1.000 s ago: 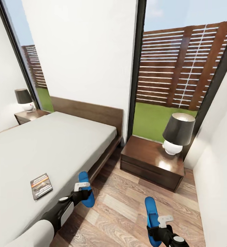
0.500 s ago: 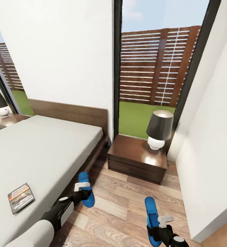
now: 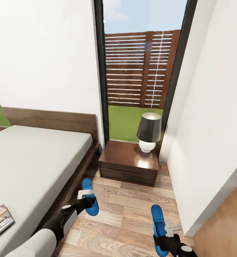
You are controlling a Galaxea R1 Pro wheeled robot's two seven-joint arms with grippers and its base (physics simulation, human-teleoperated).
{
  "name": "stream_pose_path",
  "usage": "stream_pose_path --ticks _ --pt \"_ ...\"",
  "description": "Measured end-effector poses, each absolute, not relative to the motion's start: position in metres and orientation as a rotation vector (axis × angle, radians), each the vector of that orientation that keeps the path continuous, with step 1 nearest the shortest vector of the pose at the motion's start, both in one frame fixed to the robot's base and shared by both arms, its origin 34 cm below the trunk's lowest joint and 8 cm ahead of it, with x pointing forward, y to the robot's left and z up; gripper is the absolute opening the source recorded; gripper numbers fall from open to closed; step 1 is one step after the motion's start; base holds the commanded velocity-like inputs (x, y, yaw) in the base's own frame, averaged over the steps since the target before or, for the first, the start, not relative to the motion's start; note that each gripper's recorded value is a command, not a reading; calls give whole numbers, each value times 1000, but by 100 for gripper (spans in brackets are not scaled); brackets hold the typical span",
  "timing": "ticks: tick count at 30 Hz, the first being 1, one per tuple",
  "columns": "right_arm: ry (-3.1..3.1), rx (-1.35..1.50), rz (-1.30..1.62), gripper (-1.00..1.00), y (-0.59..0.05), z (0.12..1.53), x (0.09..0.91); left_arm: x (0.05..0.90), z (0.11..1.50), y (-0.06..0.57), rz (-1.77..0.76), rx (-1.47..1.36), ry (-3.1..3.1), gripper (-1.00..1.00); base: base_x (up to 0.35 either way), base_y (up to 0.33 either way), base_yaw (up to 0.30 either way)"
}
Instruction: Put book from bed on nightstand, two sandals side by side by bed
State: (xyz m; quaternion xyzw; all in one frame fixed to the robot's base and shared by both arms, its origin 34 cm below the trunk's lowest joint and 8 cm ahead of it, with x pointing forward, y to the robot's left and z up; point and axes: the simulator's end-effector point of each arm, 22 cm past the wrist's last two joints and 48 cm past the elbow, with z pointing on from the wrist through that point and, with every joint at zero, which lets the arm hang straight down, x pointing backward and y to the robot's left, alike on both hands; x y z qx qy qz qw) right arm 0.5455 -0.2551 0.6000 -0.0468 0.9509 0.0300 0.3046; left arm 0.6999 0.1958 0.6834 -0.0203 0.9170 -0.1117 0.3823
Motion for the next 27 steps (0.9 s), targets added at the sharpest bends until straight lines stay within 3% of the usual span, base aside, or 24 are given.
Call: stream_pose_path --ticks 15,20,27 --pt "2520 -124 81 -100 -255 600 545 699 683 196 -285 -49 2344 -100 0 0 -269" --pt "2520 -125 82 -100 -254 600 545 698 681 197 -284 -48 2351 -100 33 19 -90" --pt "2520 -127 85 -100 -252 599 544 695 679 198 -281 -50 2359 -100 234 149 -17"
